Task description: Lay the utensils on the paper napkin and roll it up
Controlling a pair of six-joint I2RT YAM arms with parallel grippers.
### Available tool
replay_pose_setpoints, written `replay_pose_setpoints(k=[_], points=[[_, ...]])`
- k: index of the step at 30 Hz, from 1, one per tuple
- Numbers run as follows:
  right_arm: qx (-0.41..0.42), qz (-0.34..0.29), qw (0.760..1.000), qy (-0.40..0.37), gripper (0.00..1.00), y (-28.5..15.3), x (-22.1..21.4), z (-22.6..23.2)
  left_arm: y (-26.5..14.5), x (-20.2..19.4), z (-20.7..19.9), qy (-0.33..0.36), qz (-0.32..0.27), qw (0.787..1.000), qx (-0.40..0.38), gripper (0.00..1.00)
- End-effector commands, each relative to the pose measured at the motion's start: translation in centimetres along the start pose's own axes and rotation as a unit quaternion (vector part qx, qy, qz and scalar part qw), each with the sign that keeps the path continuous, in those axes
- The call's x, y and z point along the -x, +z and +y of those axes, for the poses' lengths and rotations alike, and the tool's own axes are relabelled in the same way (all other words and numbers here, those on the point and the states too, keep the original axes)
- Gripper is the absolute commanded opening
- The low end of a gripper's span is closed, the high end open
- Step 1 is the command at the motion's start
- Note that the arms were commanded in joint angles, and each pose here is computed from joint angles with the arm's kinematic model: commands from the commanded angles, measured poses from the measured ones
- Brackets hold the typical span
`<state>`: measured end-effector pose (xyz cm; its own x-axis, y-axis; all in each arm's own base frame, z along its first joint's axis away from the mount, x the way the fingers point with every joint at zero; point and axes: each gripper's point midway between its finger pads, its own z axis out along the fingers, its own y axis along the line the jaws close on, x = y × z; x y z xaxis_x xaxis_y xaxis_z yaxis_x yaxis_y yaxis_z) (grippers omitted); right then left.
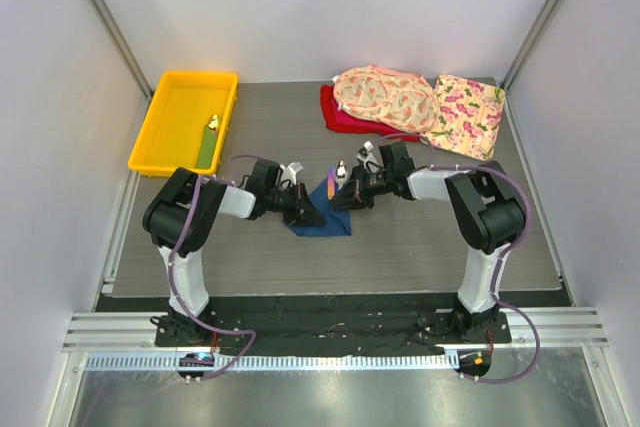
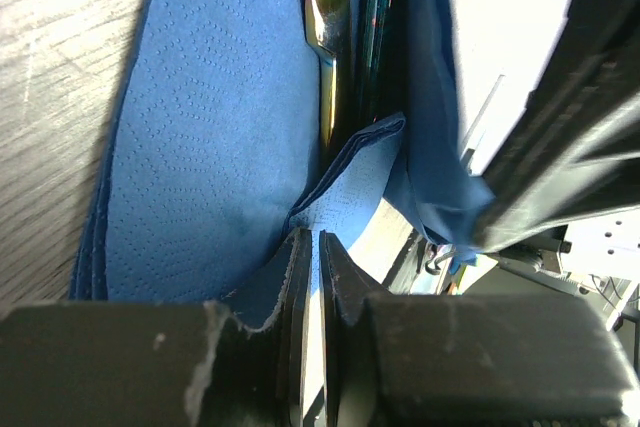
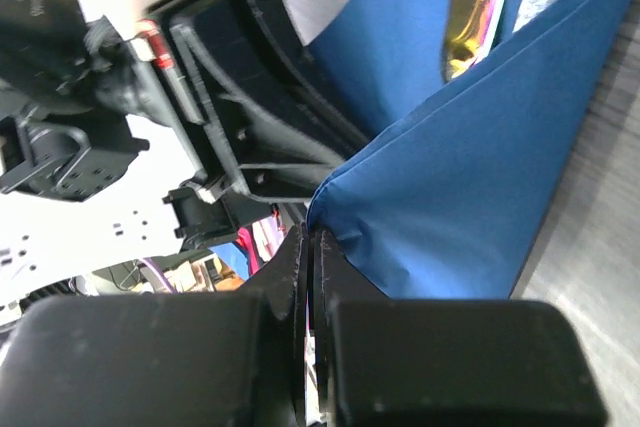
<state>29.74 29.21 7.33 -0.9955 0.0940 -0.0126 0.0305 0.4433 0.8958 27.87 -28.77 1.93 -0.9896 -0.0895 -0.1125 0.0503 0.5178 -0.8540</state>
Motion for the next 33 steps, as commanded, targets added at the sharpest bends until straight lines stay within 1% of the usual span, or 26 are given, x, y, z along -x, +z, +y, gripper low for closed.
replay_pose_setpoints(k=[1, 6, 11, 12, 15, 19, 24, 29, 33], points=[[0.001, -0.017, 1.000, 0.002, 0.01, 1.1, 1.1, -0.3, 0.0, 0.7, 1.0, 0.011, -0.015, 1.000, 0.024, 0.13], [0.003, -0.025, 1.000, 0.011, 0.01, 1.7, 1.5, -0.7, -0.6, 0.8, -0.3, 0.026, -0.020, 0.999, 0.006, 0.14], [0.007, -0.023, 0.999, 0.024, 0.01, 2.5, 1.4, -0.8, -1.9, 0.6, -1.2, 0.029, -0.027, 0.999, -0.002, 0.20], [0.010, -0.025, 0.999, 0.023, 0.01, 2.6, 1.5, -0.6, -2.3, 0.7, -1.6, 0.031, -0.031, 0.999, -0.004, 0.23], [0.011, -0.031, 0.999, 0.024, 0.01, 2.9, 1.7, -0.5, -3.2, 0.6, -0.9, 0.016, -0.036, 0.999, 0.004, 0.28], [0.008, -0.026, 0.999, 0.024, 0.01, 3.5, 1.4, -0.6, -4.5, 1.3, -0.7, 0.009, -0.057, 0.998, 0.001, 0.34], [0.000, -0.020, 0.999, 0.030, 0.01, 4.2, 0.9, -1.2, -4.8, 1.8, -1.6, 0.014, -0.075, 0.997, -0.016, 0.43], [-0.004, -0.018, 0.999, 0.034, 0.01, 4.5, 0.9, -1.6, -4.5, 2.3, -1.7, 0.017, -0.080, 0.996, -0.018, 0.45], [-0.008, -0.017, 0.999, 0.040, 0.01, 4.7, 0.8, -2.0, -4.1, 2.2, -2.5, 0.025, -0.082, 0.996, -0.029, 0.41]])
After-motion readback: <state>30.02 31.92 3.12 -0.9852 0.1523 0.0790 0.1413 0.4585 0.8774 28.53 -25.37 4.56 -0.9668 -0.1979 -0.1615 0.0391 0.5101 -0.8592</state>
